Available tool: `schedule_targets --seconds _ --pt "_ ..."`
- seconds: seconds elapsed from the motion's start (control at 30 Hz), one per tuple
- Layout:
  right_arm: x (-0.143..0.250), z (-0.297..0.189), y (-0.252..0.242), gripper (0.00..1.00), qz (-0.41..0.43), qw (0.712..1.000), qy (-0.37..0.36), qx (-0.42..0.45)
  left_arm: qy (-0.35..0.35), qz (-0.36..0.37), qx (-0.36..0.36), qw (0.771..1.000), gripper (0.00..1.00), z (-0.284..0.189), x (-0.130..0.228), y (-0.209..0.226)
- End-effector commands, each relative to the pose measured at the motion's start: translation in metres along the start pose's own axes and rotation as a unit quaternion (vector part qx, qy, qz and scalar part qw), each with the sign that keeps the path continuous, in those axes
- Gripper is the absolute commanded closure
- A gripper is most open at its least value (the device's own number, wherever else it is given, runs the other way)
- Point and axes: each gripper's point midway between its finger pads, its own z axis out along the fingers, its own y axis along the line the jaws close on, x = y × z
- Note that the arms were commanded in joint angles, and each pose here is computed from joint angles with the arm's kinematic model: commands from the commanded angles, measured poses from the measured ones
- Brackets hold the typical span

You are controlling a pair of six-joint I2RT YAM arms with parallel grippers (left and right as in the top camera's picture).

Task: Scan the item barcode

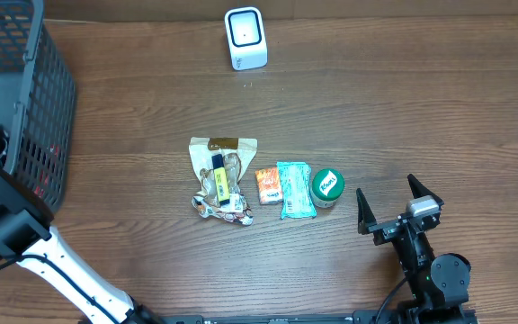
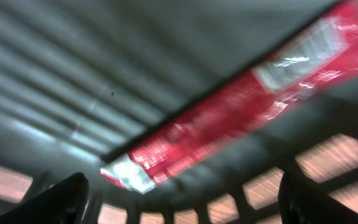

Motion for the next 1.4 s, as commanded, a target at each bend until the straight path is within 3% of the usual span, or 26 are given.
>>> schedule_targets --seconds 0.0,0.1,0.2,0.27,0.37,0.47,0.5,0.63,0.83,0.9,0.93,1.0,1.17,1.37 --pt "0.003 0.0 0.0 0.0 0.0 1.0 0.0 0.001 0.012 0.016 -0.025 0.999 0.2 0.022 0.002 0.011" --pt "0.003 0.0 0.0 0.0 0.0 1.0 0.0 0.001 0.01 0.016 -0.025 1.0 0.32 0.035 -0.001 0.011" --pt "0.003 0.0 0.0 0.0 0.0 1.0 0.0 0.001 -0.002 0.012 -0.024 1.0 0.64 0.041 -0.007 0.011" --pt "0.003 0.0 0.0 0.0 0.0 1.0 0.0 0.001 -0.025 -0.017 -0.02 0.999 0.77 0.039 -0.017 0.009" --pt "0.003 0.0 0.0 0.0 0.0 1.0 0.0 0.001 -0.075 -0.122 -0.007 0.99 0.95 0.026 -0.041 0.015" --pt "0.003 0.0 0.0 0.0 0.0 1.0 0.0 0.001 -0.085 -0.195 0.028 0.977 0.94 0.025 -0.049 0.011" --pt "0.003 0.0 0.0 0.0 0.0 1.0 0.0 0.001 -0.088 -0.208 0.037 0.973 0.84 0.025 -0.051 0.01" --pt "0.003 0.0 0.0 0.0 0.0 1.0 0.0 0.001 -0.103 -0.202 0.044 0.973 0.62 0.023 -0.059 0.01" --pt "0.003 0.0 0.0 0.0 0.0 1.0 0.0 0.001 -0.098 -0.188 0.013 0.977 0.57 0.038 -0.055 0.018" --pt "0.003 0.0 0.0 0.0 0.0 1.0 0.0 0.001 -0.093 -0.186 0.014 0.978 0.65 0.05 -0.053 0.017" --pt "0.003 0.0 0.0 0.0 0.0 1.0 0.0 0.001 -0.089 -0.184 0.015 0.979 0.79 0.058 -0.052 0.016" --pt "0.003 0.0 0.0 0.0 0.0 1.0 0.0 0.001 -0.082 -0.181 0.019 0.98 0.96 0.071 -0.048 0.012" --pt "0.003 0.0 0.0 0.0 0.0 1.0 0.0 0.001 -0.092 -0.123 0.089 0.984 0.96 0.045 -0.055 -0.008" --pt "0.003 0.0 0.0 0.0 0.0 1.0 0.0 0.001 -0.121 -0.073 0.225 0.964 0.96 -0.026 -0.063 -0.03"
